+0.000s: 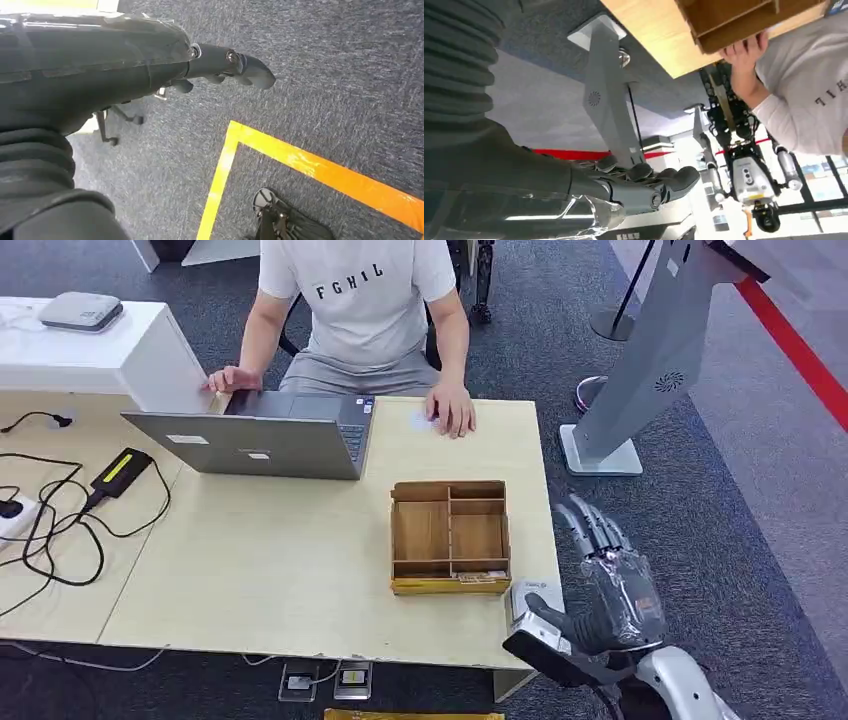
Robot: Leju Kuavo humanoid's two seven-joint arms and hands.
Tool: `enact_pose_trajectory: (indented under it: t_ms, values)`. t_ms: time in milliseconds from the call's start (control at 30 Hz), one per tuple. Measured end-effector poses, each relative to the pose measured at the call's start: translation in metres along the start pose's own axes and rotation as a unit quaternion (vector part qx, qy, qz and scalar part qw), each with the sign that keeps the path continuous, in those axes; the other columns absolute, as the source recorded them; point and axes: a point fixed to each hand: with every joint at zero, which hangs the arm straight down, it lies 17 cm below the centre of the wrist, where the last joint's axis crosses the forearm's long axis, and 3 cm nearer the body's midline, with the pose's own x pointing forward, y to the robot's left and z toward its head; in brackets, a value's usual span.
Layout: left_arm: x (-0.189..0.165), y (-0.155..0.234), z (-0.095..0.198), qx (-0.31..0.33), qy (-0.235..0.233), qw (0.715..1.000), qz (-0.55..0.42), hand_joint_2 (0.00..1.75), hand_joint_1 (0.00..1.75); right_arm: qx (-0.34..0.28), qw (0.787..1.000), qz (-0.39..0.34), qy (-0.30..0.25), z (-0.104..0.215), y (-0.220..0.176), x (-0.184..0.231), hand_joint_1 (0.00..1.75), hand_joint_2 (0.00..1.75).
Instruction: Pass the card to the sensor for recognition and then transmit it.
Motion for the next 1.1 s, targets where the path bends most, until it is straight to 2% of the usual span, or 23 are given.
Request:
enact_pose_trajectory:
  t_ms: [300,500,1100]
  values:
    - [-0.001,-0.006,0.001,0.0,0.003,1.0,0.008,0.0,0.0,0.035,0.999,-0.01,-0.025,-0.007,0.047,0.029,0.0,1.75]
    - [-0.001,-0.008,0.002,-0.001,0.003,1.0,0.01,0.0,0.0,0.057,0.997,0.012,-0.051,-0.014,0.073,0.052,0.0,1.75]
    - [-0.005,-0.018,0.003,-0.008,0.011,1.0,0.015,0.0,0.0,0.084,0.994,0.045,-0.061,-0.034,0.106,0.075,0.0,1.75]
